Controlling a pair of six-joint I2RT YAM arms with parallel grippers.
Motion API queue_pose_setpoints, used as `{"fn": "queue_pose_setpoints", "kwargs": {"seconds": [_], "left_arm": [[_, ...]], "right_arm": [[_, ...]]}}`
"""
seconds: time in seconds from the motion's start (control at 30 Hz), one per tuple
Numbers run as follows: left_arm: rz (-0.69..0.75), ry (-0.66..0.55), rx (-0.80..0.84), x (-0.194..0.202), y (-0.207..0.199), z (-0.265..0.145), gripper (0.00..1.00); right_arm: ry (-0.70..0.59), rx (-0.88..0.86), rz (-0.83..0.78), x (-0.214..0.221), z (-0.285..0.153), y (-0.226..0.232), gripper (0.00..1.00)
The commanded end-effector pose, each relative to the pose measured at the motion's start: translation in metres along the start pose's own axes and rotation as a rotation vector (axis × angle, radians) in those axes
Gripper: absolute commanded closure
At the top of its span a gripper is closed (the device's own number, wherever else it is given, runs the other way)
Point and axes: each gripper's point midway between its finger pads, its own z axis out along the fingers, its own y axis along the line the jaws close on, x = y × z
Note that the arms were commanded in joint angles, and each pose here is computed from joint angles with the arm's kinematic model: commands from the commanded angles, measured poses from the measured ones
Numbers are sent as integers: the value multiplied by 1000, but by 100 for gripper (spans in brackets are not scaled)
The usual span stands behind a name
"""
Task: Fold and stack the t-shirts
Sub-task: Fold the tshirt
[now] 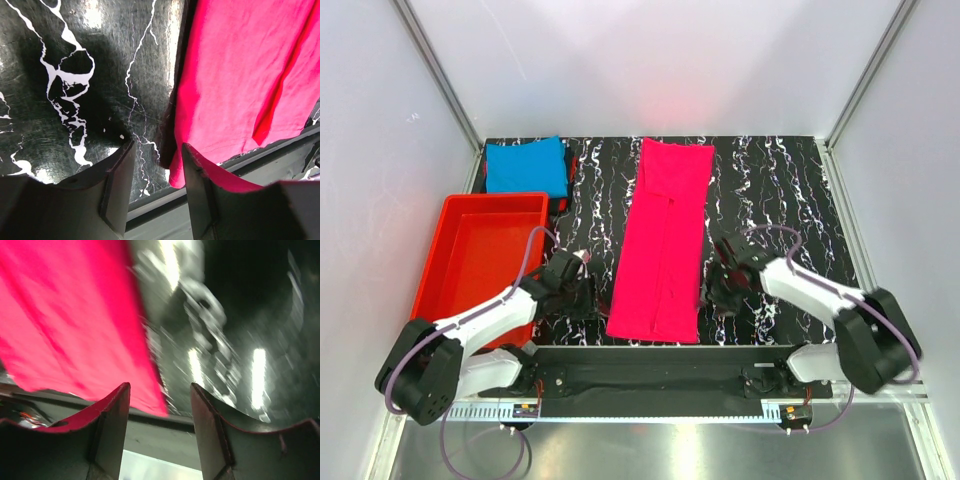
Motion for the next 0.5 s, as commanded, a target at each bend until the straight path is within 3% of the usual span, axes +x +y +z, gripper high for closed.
{"fn": "queue_pose_setpoints", "kwargs": {"seconds": [0.0,0.47], "left_arm": [[32,-1,56,-3,-11,-5,54],[-15,57,104,18,-12,0,59]], "right_arm": [[-125,-76,75,-1,-27,8,42],[-17,-127,87,50,9,-13,44]]}}
